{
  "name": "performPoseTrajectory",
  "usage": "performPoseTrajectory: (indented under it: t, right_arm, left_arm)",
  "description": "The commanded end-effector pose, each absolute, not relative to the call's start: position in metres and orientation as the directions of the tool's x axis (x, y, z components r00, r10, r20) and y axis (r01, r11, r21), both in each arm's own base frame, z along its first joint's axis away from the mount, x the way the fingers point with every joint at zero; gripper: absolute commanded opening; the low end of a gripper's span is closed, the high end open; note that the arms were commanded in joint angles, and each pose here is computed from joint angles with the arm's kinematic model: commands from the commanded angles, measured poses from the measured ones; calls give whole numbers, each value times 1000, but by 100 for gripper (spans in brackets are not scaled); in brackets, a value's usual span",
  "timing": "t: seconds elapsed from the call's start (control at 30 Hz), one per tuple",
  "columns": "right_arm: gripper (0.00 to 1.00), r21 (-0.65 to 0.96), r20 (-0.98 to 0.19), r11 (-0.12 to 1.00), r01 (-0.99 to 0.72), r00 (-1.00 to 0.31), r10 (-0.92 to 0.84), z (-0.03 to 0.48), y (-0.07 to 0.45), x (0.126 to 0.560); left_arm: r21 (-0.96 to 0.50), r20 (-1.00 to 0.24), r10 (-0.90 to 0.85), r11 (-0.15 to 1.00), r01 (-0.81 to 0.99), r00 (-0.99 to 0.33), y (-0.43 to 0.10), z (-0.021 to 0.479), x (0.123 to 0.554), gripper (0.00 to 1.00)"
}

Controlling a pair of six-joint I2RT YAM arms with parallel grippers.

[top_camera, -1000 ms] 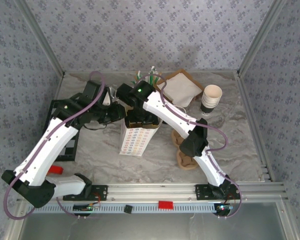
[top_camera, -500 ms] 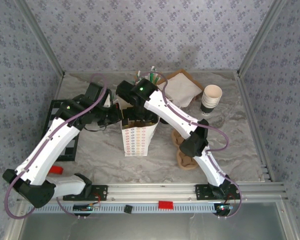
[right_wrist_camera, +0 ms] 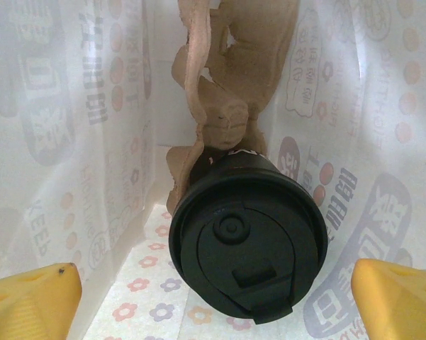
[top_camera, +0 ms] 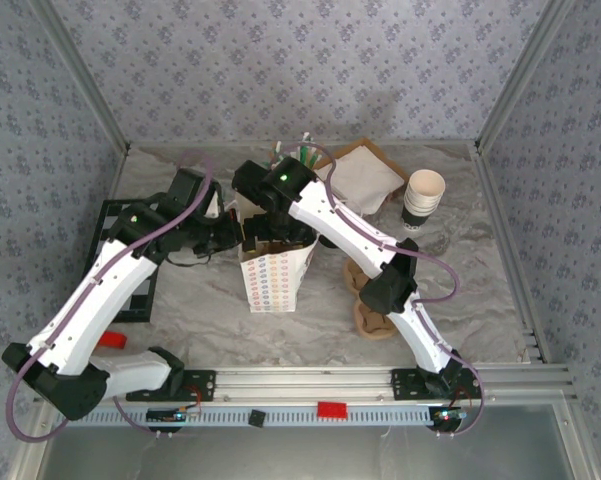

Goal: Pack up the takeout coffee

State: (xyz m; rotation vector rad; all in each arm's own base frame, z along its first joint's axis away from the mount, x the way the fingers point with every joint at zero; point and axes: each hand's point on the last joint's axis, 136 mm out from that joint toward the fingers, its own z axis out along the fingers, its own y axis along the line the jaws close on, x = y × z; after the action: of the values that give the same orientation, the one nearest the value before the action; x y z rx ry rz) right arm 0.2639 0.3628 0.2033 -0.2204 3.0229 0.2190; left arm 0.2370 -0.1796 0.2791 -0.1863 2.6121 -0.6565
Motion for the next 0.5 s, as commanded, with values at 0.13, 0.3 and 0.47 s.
performPoseTrajectory:
  t: [0.13,0.3,0.47]
  right_arm:
    - [100,124,-98,981,-147,-986,-135,218,348,255]
    - [100,128,-102,981,-148,-986,-135,222,348,253]
    - [100,138,-105,979,-148,-985,-134,225,348,252]
  left_arm:
    - [-446,-366,-212,895,-29,-906,-174,271,227,0]
    - [-439,-366,-214,898,-35,-906,-173,269,227,0]
    - [-439,-368,-219,898,-38,-904,-172,269,227,0]
